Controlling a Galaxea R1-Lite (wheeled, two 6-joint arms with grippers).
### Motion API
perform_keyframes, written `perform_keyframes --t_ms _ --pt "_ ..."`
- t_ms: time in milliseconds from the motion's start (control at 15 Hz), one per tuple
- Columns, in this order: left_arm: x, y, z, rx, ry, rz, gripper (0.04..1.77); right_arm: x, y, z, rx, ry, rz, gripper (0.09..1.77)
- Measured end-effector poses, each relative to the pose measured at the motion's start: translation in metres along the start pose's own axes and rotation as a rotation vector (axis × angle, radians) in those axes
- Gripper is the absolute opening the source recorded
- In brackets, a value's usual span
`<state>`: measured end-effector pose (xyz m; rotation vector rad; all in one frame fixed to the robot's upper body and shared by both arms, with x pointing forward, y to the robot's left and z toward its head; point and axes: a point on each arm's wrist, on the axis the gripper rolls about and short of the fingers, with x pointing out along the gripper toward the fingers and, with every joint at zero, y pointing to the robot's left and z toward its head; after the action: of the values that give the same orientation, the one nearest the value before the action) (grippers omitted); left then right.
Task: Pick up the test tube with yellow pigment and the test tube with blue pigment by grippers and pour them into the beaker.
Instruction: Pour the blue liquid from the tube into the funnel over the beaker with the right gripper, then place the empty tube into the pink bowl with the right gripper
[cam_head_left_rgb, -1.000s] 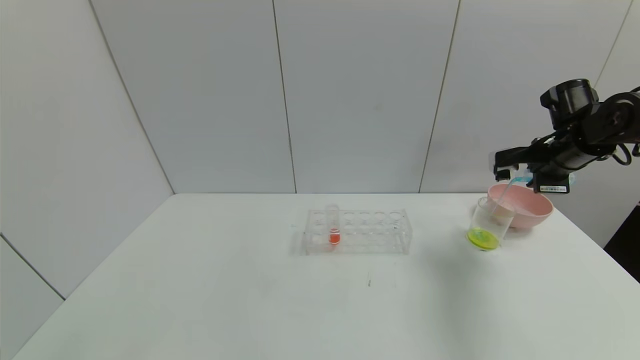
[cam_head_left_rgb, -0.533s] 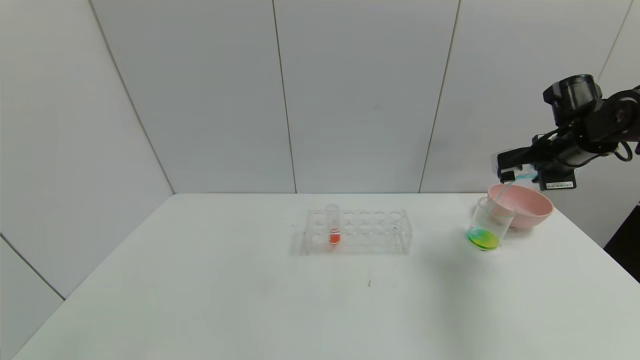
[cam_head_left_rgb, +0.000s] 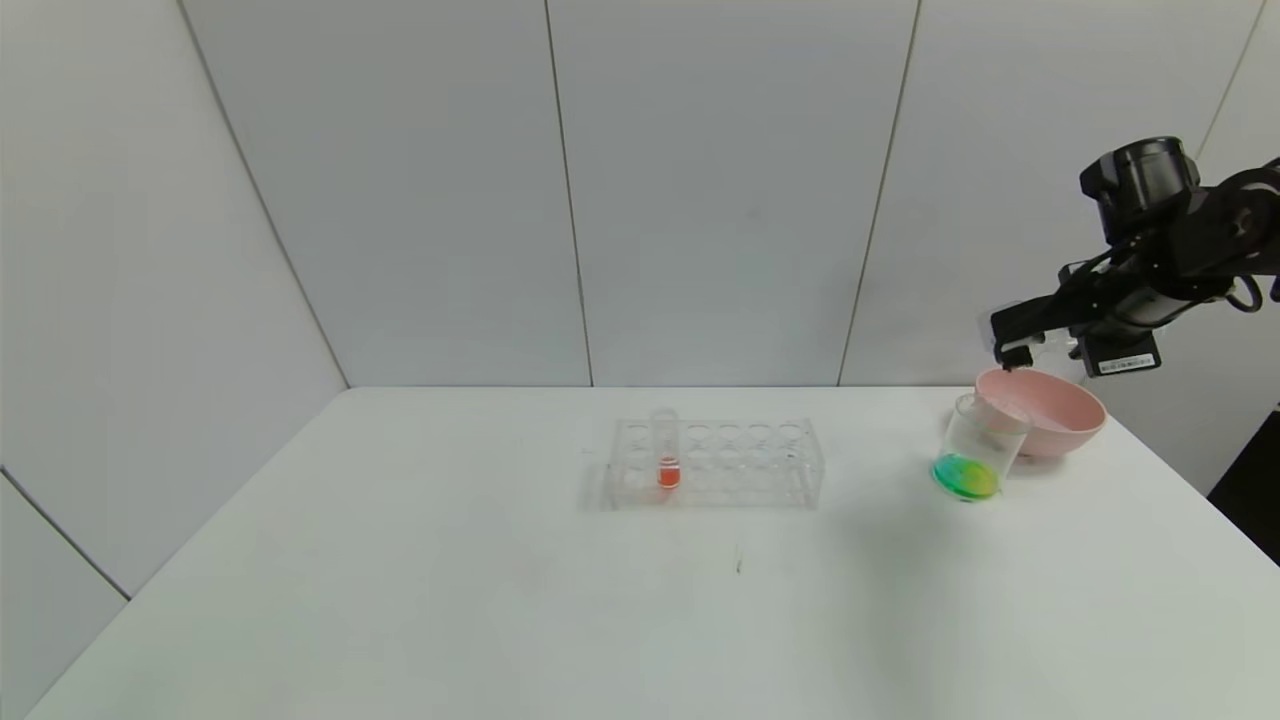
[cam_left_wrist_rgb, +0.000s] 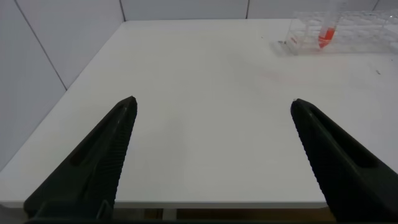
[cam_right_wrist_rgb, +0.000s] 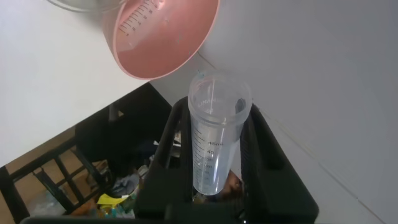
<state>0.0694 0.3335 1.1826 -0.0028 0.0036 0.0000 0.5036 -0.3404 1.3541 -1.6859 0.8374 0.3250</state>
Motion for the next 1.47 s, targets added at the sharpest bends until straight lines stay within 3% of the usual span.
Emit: perform_keyframes --t_ms 133,333,600,800,867,1267,1467 --pt "0.000 0.000 0.000 0.000 0.000 0.000 1.76 -0.003 -0.001 0.003 -0.021 0.059 0.000 0.50" --pt "0.000 0.000 0.000 0.000 0.000 0.000 1.76 -0.006 -0.001 0.009 -0.028 0.067 -0.005 0.50" --pt "0.000 0.000 0.000 0.000 0.000 0.000 1.76 -0.007 -0.003 0.011 0.023 0.040 -0.022 0.50" --pt "0.000 0.000 0.000 0.000 0.000 0.000 1.76 -0.012 -0.005 0.003 0.113 -0.041 -0.038 0.50" --pt "0.000 0.000 0.000 0.000 0.000 0.000 1.76 -0.014 -0.005 -0.001 0.173 -0.108 -0.042 0.50" --pt "0.000 0.000 0.000 0.000 0.000 0.000 1.76 -0.025 -0.015 0.003 0.789 -0.574 0.047 0.50" --pt "0.000 0.000 0.000 0.000 0.000 0.000 1.76 -0.027 -0.021 0.009 0.998 -0.787 0.051 0.50"
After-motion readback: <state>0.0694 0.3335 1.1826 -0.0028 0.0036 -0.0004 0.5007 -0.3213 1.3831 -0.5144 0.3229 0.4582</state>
